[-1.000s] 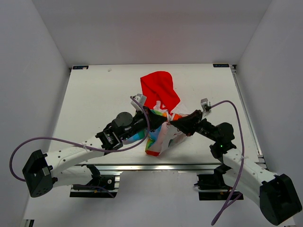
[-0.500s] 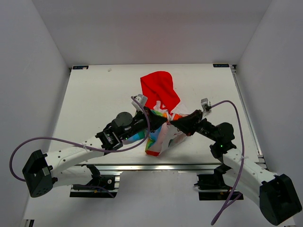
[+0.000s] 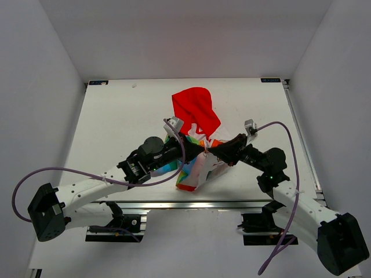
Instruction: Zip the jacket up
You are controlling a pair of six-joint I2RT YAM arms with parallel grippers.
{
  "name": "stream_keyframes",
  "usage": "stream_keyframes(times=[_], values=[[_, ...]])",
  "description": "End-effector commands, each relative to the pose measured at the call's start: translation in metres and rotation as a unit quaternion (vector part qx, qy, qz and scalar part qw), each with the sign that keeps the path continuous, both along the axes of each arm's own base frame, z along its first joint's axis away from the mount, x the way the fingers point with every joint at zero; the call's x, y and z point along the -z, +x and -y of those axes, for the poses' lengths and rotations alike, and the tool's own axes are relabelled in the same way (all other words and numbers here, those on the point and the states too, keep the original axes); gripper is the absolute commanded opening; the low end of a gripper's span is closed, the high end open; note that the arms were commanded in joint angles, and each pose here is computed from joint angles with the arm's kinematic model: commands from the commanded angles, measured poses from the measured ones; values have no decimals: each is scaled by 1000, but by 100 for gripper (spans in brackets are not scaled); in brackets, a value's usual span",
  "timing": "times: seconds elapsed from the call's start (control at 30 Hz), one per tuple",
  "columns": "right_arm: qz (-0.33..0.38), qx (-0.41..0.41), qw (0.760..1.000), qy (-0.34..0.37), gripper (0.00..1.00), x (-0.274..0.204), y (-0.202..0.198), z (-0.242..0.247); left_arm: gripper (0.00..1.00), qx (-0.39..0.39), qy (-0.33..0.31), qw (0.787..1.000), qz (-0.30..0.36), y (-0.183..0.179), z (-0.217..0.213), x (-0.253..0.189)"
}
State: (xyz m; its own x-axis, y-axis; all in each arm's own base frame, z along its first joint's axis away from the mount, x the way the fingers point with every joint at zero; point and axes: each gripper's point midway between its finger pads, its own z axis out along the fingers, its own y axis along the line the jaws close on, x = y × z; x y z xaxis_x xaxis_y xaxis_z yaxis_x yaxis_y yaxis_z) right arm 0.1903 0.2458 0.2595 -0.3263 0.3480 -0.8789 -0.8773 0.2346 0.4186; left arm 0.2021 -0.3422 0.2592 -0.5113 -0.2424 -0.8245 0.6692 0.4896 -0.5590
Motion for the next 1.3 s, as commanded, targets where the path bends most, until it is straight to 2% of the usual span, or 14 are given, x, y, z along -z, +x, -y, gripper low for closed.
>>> stream_keyframes(times=[0.0,0.17,0.4,0.5,0.63,0.73,0.77,0.87,0.93,0.97,1.03,1.07,1.1,1.27], values=[[63,23,997,28,0,-41,8,4,0,46,22,999,3,-18,2,3],[64,30,997,40,0,-49,11,6,0,78,41,996,-6,-26,7,16],[46,47,997,38,0,-53,20,8,0,85,67,994,-13,-31,0,33],[46,13,999,20,0,-48,12,1,0,72,71,995,-19,-30,-4,38],[12,-56,998,-15,0,-24,-5,-8,0,55,52,997,-24,-27,-6,31],[-8,-69,997,-30,0,-7,-10,-8,21,43,51,997,-34,-24,-8,29],[-13,-68,997,-33,0,-4,-11,-8,35,46,51,997,-34,-26,-8,27],[-23,-67,997,-41,0,6,-13,-6,53,68,53,996,-38,-36,-11,28],[-25,-68,997,-42,0,9,-15,-6,61,80,54,994,-43,-45,-15,29],[-30,-68,996,-44,0,12,-15,-5,73,81,57,994,-51,-47,-17,34],[-33,-73,996,-46,0,15,-17,-6,82,80,58,993,-61,-51,-21,36],[-37,-75,995,-47,0,17,-18,-6,94,81,56,993,-63,-52,-22,35],[-40,-80,995,-49,0,20,-20,-6,98,79,52,993,-67,-53,-22,35],[-44,-91,994,-51,0,23,-25,-6,98,69,37,995,-55,-50,-25,20]])
